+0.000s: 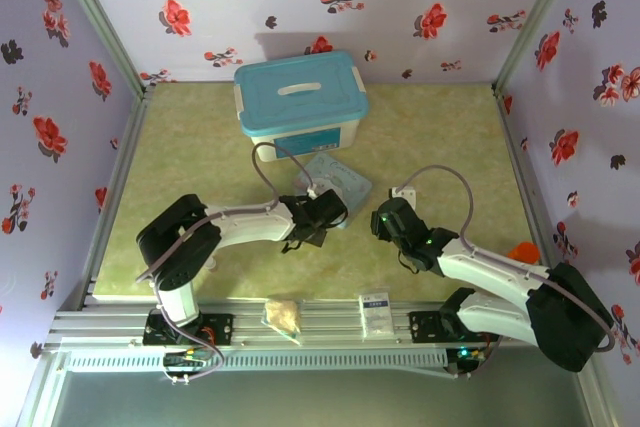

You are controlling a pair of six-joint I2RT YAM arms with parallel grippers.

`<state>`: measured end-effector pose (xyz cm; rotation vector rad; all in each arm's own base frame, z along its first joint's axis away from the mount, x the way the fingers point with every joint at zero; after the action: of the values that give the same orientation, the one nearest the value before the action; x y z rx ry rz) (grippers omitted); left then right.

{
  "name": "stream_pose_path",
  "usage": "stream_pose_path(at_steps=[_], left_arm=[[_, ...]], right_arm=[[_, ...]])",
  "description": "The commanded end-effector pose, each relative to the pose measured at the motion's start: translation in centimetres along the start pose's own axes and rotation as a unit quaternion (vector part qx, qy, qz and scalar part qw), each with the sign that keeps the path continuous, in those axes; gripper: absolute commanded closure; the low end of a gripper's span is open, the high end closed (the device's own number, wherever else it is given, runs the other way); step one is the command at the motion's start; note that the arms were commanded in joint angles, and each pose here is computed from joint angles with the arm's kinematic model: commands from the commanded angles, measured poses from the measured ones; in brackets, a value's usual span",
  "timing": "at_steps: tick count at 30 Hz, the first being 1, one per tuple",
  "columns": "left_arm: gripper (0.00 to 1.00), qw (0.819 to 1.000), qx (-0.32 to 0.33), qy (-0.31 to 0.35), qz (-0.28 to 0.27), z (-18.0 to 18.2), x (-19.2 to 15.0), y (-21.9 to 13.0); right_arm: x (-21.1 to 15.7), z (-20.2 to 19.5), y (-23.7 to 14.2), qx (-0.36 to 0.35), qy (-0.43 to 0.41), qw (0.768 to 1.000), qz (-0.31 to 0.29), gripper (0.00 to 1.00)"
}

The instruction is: Unlock a padlock with a key

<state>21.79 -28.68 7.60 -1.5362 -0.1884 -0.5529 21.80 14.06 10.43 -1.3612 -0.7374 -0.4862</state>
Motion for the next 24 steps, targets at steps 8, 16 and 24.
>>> stream_pose_path(at_steps=[8,16,24], left_arm=[[0.7,0.999,0.026,0.032,-0.005,-1.0,-0.9,-1.1],[0.8,0.998,0.037,0.04,-0.017,-1.2,-0.9,-1.8],[0.78,0.995,0.084,0.061,-0.005,-0.5,-1.3,-1.0]], right_arm=[[-0.8,-0.5,0.6,-0.014,0.006,1.0,0.011,0.49],[-1.0,-0.5,0.8,-0.012,0.008,1.0,0.013,0.5],[-1.1,-0.5,0.8,-0.013,0.007,1.0,0.014,0.49]])
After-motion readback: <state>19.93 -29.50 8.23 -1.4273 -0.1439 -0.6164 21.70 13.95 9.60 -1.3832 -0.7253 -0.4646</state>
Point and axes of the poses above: each hand's point on the last joint's axis, 136 mm out from that joint toward the fingers, its own y axis out along the fingers, its own z axis along the line the jaws close on, x = y × z, the point moved 5 cm from there along -y, back along the fingers, and after that the axes turned 11 degrees about -y, right-handed, at the moved point
